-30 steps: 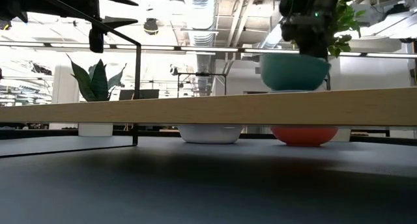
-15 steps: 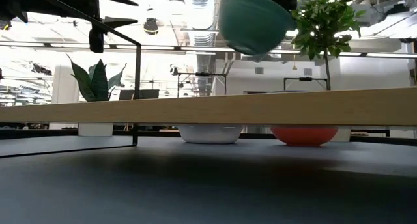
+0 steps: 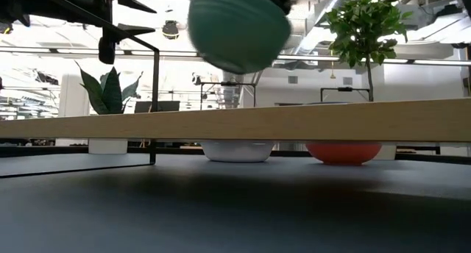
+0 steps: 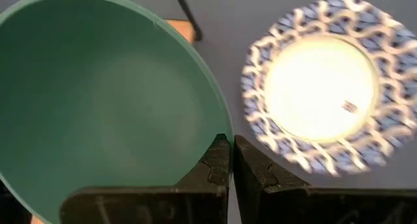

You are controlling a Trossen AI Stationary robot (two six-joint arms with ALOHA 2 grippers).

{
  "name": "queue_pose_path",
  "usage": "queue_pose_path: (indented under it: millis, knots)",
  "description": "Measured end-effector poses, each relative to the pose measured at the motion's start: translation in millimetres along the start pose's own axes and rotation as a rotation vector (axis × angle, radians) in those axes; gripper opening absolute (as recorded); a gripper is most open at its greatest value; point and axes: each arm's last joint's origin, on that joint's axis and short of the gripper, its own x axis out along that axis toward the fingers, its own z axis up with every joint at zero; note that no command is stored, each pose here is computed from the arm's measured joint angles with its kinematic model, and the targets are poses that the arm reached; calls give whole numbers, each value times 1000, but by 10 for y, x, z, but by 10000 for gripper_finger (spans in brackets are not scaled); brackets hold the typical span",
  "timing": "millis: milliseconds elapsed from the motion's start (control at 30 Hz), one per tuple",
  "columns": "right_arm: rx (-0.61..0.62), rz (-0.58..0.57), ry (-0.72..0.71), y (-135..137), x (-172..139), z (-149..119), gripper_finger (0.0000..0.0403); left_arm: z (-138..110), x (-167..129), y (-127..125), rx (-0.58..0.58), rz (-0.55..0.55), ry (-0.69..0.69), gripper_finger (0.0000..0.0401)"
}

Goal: Place and stack bowls onto a shelf
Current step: Put the green bowl on the shelf

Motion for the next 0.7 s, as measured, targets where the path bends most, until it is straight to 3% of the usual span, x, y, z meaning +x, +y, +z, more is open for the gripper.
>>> queue_pose_path:
  millis: [267,700]
  knots:
    - [-58,30,32,302,404,126,27,-23,0,32,13,36,17,147]
    - [-141,47,90,560,951,191,27,-66,-6,85,25,87,62,147]
